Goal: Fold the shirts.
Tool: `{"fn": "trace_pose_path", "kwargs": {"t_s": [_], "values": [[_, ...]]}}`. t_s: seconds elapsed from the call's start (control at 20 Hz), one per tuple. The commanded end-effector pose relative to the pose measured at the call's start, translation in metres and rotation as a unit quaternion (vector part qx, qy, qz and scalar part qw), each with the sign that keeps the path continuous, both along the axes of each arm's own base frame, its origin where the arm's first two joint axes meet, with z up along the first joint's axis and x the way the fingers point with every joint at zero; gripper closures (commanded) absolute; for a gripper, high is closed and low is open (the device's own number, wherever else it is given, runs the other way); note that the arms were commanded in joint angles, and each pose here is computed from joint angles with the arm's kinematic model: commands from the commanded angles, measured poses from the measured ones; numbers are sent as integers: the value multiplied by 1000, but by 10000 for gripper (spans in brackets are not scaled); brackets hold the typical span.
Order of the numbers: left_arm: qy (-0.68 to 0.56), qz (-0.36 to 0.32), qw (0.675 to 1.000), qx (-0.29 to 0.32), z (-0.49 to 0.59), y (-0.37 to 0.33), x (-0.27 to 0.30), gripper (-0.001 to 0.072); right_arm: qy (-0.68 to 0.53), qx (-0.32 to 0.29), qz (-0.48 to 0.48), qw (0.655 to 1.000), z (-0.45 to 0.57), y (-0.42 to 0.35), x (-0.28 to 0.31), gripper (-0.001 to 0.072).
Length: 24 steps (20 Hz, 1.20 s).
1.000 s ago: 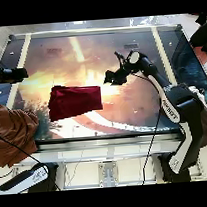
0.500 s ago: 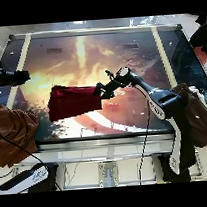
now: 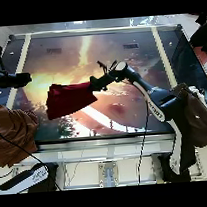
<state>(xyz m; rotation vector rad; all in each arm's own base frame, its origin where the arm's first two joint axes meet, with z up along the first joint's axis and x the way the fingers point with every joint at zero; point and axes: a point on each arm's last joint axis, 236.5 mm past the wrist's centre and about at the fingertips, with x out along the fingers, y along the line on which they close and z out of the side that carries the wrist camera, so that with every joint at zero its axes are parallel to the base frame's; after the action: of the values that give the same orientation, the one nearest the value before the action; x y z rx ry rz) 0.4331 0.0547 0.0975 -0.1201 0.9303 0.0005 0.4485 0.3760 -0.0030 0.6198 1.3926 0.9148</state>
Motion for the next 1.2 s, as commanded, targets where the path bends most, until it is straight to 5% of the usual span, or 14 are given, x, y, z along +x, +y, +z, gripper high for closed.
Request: {"fn": "trace_pose_path", "kwargs": {"t_s": [0.0,0.25,0.5,0.9,1.15], "values": [[1,0,1000,0,-1,0,0,698,-68,-130,-33,989,45,-101,34,696],[1,0,1000,0,-1,0,0,698,-105,-299,-166,934,142,-309,18,697],[1,0,1000,0,-1,0,0,698,-51,-410,-325,851,208,-475,-89,698],[0,-1,1000,-2,-1,-1,0,698,93,-451,-502,733,154,-566,-300,698],[-2,-2,1000,-21,1,-9,1,698,161,-426,-558,694,71,-569,-352,695]]}}
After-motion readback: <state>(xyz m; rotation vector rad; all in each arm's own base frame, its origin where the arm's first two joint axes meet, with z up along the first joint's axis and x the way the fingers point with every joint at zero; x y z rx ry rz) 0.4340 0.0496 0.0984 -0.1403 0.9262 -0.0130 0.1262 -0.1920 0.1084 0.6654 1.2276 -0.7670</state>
